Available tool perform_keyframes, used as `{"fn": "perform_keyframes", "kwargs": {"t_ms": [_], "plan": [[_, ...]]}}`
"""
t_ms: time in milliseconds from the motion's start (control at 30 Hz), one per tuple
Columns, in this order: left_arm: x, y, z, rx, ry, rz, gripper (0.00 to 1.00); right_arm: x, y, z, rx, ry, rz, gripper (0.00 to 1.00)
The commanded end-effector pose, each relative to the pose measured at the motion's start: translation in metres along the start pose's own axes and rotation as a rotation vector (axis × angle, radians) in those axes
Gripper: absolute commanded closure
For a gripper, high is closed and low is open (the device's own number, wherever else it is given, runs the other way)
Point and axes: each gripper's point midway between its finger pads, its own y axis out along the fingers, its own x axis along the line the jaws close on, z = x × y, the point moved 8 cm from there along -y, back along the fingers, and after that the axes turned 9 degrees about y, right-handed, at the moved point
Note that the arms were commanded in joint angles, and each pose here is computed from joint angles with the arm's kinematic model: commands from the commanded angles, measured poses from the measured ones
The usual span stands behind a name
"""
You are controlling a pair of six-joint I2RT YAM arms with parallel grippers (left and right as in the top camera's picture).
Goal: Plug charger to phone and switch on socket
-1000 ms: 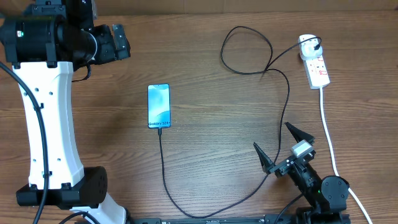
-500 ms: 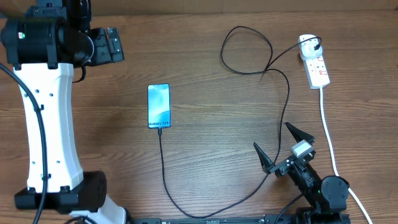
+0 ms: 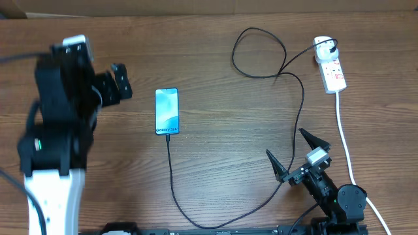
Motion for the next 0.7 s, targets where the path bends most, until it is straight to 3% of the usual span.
{"fn": "perform_keyframes", "kwargs": {"t_ms": [0, 267, 667], "plan": [[0.002, -0.008, 0.033, -0.040, 0.010, -0.003, 0.00, 0.000, 0.000, 0.002, -0.002, 0.009, 0.003, 0.00], [0.012, -0.013, 0.099, -0.108, 0.015, -0.069, 0.00, 0.000, 0.000, 0.002, -0.002, 0.009, 0.003, 0.00], [0.001, -0.004, 0.151, -0.556, 0.266, 0.020, 0.00, 0.000, 0.000, 0.002, -0.002, 0.009, 0.003, 0.00]]}}
